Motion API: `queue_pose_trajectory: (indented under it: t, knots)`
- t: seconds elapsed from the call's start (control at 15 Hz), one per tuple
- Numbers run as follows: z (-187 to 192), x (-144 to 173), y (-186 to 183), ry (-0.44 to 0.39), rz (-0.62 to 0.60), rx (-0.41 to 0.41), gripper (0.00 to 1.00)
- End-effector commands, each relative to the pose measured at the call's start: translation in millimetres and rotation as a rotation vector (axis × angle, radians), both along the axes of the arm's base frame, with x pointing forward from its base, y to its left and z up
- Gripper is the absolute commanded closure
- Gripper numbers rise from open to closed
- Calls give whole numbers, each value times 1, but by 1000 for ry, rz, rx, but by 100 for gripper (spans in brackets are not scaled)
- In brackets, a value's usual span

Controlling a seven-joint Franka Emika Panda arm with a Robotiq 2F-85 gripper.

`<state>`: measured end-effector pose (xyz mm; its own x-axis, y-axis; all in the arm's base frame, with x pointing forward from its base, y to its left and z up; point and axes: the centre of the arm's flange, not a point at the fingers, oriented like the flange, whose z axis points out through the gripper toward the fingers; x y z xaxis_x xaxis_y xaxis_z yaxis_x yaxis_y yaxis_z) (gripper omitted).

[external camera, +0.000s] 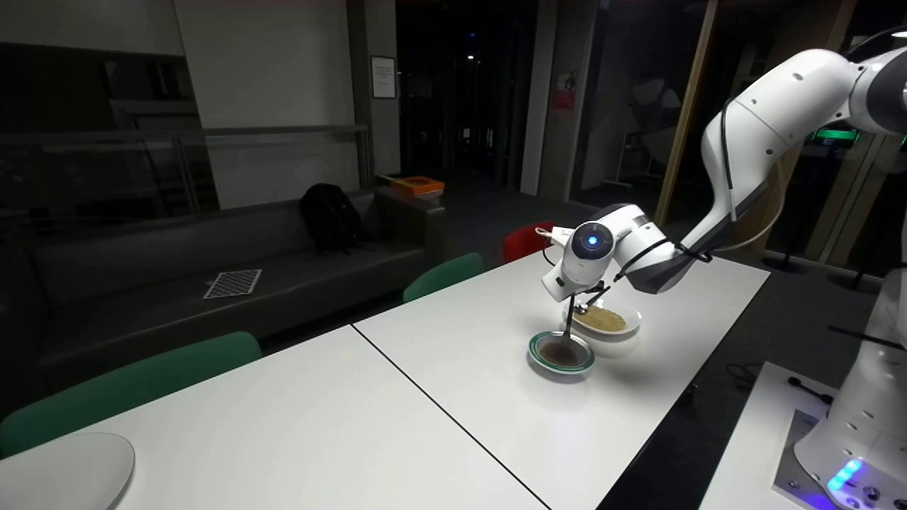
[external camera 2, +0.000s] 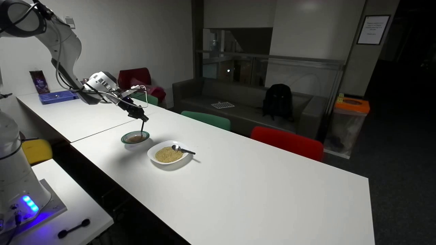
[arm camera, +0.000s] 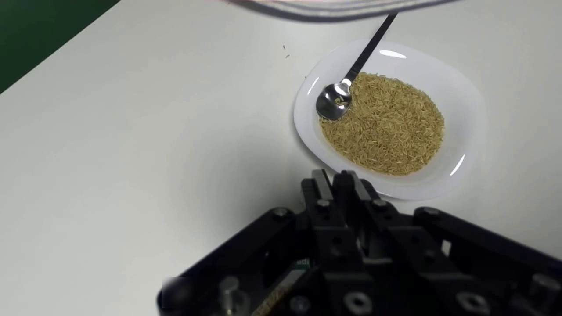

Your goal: Use the fork to stir the bowl

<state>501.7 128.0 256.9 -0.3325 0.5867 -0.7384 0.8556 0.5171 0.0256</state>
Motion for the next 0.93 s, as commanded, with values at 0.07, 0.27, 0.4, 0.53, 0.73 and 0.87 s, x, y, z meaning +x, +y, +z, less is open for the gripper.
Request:
queue_pose_trajectory:
  t: [0.07, 0.27, 0.4, 0.53, 0.73, 0.87]
  knots:
    - [-2, 11, 7, -40, 4, -68, 97]
    - [-5, 12, 11, -31, 10, -72, 97]
    - [-6, 12, 16, -29, 14, -65, 97]
    - [-7, 13, 20, -30, 18, -63, 97]
    - [-7, 13, 24, -32, 26, -62, 97]
    - [-6, 13, 25, -32, 26, -60, 97]
